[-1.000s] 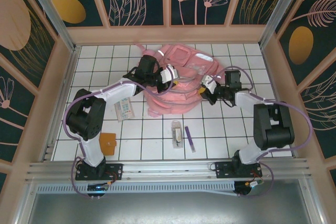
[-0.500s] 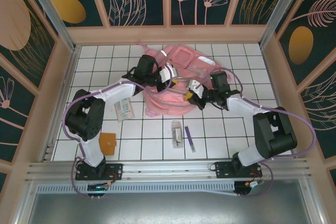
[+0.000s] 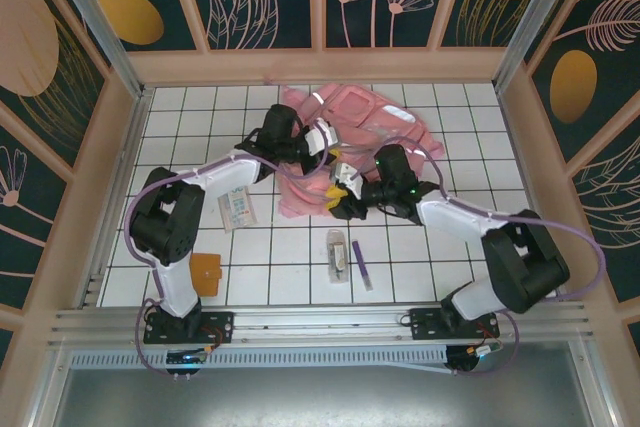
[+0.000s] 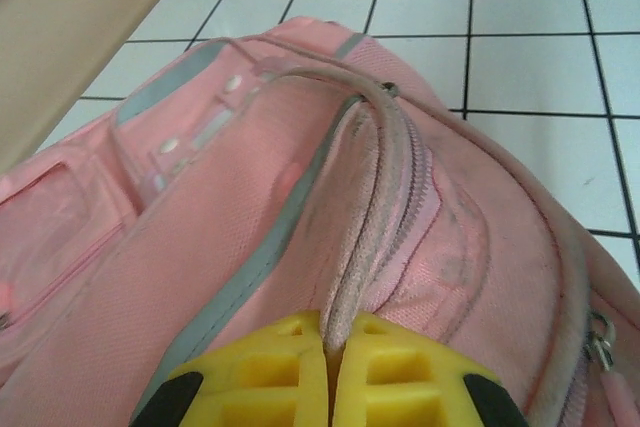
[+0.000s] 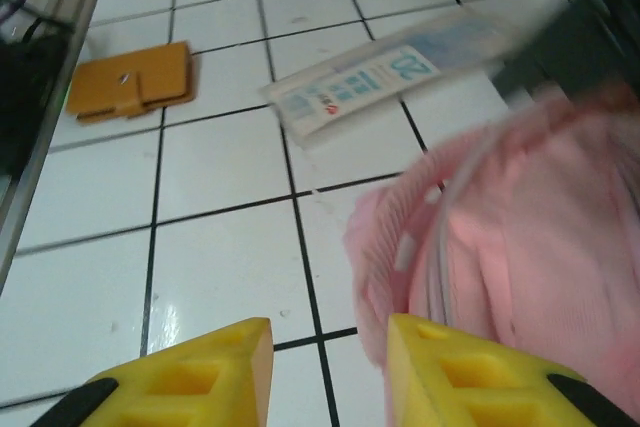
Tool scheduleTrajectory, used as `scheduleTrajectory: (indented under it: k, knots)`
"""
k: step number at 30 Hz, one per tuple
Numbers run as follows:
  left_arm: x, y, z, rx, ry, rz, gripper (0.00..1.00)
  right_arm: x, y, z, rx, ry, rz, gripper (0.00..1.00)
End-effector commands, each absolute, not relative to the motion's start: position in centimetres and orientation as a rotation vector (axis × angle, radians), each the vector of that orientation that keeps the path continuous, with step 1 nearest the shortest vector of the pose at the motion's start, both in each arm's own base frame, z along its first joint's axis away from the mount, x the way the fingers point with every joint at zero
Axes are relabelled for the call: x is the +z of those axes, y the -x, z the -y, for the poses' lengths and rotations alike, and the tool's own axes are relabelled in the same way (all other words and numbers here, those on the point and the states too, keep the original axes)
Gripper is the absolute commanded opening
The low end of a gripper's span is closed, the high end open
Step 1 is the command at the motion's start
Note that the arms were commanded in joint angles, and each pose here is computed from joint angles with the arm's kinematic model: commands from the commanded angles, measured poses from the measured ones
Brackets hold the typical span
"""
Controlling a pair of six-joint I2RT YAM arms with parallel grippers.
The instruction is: Pack the student bag
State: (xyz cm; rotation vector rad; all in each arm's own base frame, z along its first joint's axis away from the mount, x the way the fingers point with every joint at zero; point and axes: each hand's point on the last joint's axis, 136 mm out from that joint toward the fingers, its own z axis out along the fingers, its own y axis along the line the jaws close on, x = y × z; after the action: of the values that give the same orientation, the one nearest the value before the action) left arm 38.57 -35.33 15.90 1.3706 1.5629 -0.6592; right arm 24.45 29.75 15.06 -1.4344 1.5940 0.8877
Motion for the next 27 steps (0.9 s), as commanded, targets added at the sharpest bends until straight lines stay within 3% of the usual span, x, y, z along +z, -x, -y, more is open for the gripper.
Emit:
scheduleTrajectory:
  k: [1,5,8,12,18,20,27]
  knots:
    - [18.9,-38.8,36.5,-0.712,-1.375,-1.403,0.00,15.3,-24.4,-27.6,0.655,1.549,-1.501,0.34]
    - [19.3,-38.0,35.9,-0.760,-1.411,-1.334,0.00,18.6,-28.5,-23.7,0.370,1.394,-1.415,0.36]
    - [18.9,-37.6,36.0,-0.762,-1.471,-1.319,0.00,20.1,-30.7,-20.7,0.250,1.331,-1.365,0.47]
    - [18.3,-37.3,36.1,-0.785,-1.508,-1.318,0.00,18.0,-32.8,-19.0,0.153,1.469,-1.384,0.51]
    - [18.1,-37.0,36.4,-0.824,-1.531,-1.305,0.00,16.3,-34.5,-19.9,0.174,1.623,-1.352,0.56]
    - [17.8,-36.8,36.4,-0.829,-1.541,-1.294,0.00,15.8,-34.8,-20.6,0.164,1.631,-1.314,0.65]
    - [17.3,-36.3,36.5,-0.852,-1.581,-1.269,0.00,13.5,-36.7,-22.6,0.100,1.675,-1.364,0.65]
